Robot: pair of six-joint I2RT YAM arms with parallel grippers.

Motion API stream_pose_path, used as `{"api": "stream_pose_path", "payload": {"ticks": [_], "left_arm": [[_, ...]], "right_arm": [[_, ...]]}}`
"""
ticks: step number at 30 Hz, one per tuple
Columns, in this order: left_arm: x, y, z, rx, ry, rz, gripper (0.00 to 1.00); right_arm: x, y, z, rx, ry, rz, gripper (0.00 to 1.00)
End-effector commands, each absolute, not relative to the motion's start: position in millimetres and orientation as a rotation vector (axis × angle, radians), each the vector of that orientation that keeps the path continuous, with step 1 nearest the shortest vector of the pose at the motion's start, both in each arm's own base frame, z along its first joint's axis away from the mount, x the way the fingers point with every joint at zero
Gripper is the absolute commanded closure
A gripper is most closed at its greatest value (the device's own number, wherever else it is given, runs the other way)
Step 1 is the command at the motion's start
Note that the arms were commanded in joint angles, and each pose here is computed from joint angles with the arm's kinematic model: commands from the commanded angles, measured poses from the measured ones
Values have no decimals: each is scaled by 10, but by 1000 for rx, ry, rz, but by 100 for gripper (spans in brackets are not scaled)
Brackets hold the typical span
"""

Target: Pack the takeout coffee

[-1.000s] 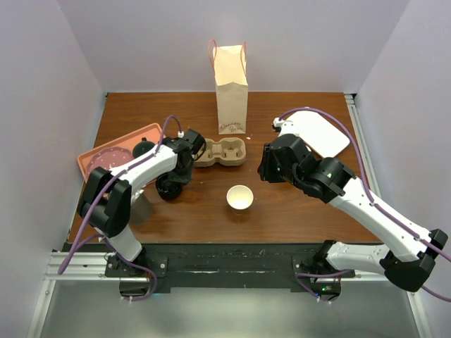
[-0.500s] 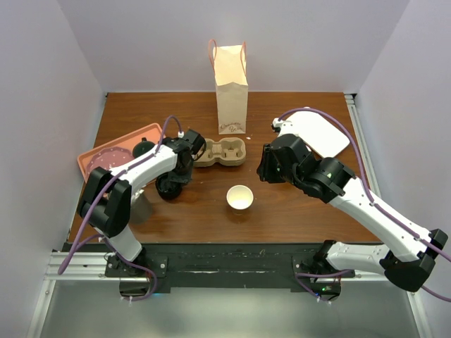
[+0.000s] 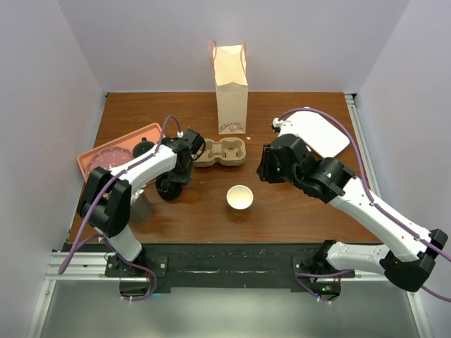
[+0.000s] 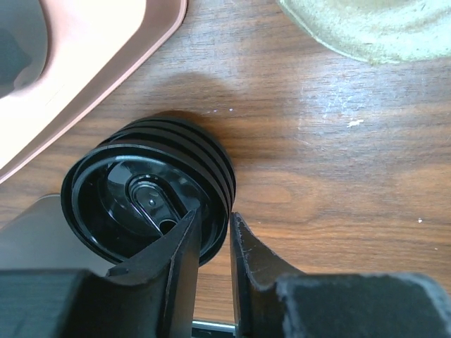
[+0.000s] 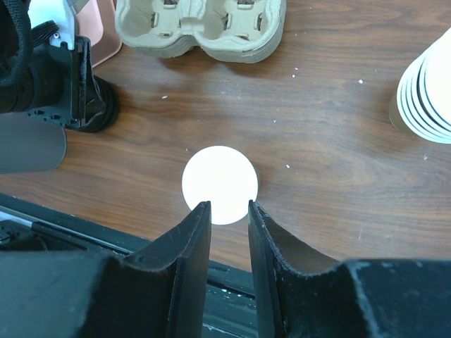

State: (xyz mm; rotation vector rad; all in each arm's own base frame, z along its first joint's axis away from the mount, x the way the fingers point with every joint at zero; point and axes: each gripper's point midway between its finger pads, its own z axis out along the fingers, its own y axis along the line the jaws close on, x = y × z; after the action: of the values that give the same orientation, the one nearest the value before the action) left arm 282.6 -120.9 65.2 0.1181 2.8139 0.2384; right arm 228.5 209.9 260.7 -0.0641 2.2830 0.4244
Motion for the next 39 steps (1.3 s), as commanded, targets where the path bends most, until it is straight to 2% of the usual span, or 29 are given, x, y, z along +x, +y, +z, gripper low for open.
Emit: {"api": "stream_pose_path", "payload": {"ticks": [1, 7, 17, 25, 31, 35, 39], "left_arm": [[2898, -1206, 741, 116, 2763, 212, 72], [2874, -1193, 692, 117, 2772, 209, 72], [2930, -1229, 831, 126, 2748, 186, 92], [2971, -1286, 1063, 117, 2726, 142, 93], [2928, -1303, 1112, 121, 2737, 113, 84], [2866, -1317, 1042, 133, 2767, 102, 94], [2922, -1565, 1458, 185, 2697, -108, 97]], "right_arm": [[2303, 2137, 2740, -66, 2244, 455, 68], [2299, 2134, 2735, -65, 2247, 453, 68], [2296, 2128, 2731, -58, 2245, 457, 68], [2301, 2133, 2741, -59, 2242, 458, 68], [2305, 2158, 2747, -72, 2242, 465, 68], [2312, 2169, 2782, -74, 2235, 472, 68], [2305, 2290, 2919, -175, 2161, 555, 67]]}}
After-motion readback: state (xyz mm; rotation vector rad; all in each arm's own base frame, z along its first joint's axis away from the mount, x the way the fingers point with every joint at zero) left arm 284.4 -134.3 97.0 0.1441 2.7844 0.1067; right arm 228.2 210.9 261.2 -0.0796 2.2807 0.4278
